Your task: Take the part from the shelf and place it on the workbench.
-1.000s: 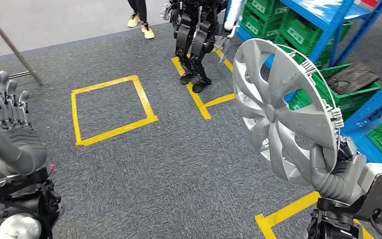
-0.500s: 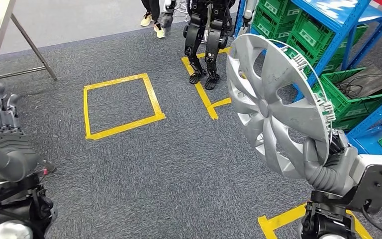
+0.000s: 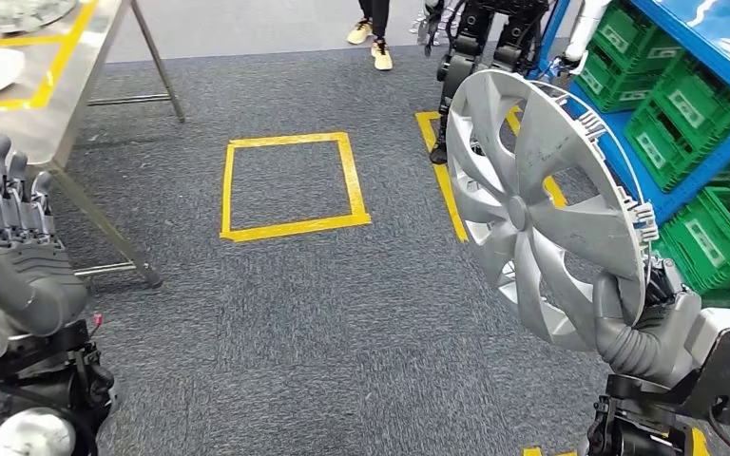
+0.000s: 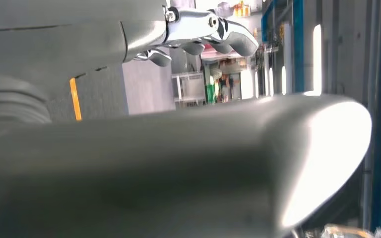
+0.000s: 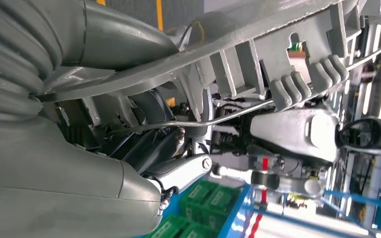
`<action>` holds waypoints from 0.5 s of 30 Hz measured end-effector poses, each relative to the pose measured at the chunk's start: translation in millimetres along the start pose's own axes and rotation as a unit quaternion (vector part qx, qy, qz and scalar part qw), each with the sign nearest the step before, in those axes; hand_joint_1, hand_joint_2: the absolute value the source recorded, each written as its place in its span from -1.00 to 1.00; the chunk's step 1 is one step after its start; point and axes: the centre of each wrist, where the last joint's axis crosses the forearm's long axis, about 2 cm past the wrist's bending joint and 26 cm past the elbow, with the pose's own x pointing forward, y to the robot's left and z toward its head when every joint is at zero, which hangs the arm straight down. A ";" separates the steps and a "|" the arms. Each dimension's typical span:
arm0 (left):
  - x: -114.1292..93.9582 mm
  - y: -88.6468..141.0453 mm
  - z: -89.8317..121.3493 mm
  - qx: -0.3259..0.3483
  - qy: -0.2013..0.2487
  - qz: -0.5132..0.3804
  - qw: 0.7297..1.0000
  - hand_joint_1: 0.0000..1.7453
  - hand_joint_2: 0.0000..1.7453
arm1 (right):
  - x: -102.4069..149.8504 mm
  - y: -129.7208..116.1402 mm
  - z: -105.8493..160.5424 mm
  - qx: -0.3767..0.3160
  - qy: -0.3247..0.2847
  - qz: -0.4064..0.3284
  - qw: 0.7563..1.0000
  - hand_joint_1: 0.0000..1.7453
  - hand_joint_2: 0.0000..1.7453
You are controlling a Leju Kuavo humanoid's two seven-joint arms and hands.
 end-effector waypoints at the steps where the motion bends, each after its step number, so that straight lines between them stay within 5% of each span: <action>1: 0.0 0.0 0.1 0.000 0.000 0.000 1.000 -1.00 -1.00 | 0.3 -0.1 -0.4 0.000 -0.001 0.000 1.000 1.00 1.00; 15: -0.3 0.4 0.3 -0.002 0.002 -0.002 1.000 -1.00 -1.00 | 0.2 -0.5 0.9 -0.003 0.000 0.000 1.000 1.00 1.00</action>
